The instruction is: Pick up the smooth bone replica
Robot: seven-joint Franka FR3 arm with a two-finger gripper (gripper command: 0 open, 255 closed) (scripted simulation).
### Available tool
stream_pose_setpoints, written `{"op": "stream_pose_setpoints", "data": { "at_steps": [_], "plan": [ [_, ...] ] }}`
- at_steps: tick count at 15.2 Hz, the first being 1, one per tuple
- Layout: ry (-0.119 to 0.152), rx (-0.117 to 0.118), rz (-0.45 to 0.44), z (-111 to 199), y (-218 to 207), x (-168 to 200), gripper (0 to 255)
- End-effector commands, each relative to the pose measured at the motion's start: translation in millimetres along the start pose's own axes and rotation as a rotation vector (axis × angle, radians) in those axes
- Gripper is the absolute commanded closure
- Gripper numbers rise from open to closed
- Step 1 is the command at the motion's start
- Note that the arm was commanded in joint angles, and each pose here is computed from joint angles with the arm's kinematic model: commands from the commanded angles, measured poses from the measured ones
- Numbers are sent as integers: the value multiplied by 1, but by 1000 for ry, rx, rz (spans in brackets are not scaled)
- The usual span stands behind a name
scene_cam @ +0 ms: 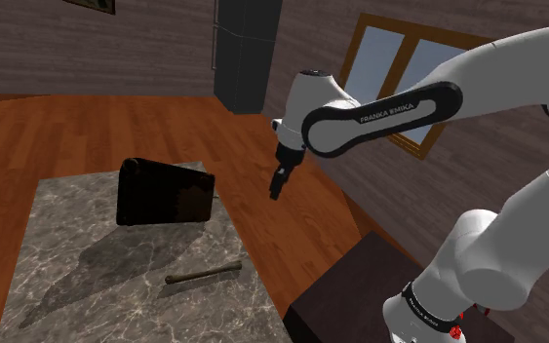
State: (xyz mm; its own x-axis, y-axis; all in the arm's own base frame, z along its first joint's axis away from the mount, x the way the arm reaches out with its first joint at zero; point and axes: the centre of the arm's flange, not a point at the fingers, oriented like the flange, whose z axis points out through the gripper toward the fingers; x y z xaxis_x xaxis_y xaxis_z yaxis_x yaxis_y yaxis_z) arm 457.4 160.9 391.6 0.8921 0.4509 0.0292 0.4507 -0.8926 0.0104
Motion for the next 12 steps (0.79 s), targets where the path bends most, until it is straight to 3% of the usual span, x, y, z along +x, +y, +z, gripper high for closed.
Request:
{"op": "stream_pose_setpoints", "data": {
  "at_steps": [1, 12],
  "plan": [
    [2, -3, -61, 18, -16, 14, 0],
    [6, -21, -388, 118, -103, 76, 0]
  ]
}}
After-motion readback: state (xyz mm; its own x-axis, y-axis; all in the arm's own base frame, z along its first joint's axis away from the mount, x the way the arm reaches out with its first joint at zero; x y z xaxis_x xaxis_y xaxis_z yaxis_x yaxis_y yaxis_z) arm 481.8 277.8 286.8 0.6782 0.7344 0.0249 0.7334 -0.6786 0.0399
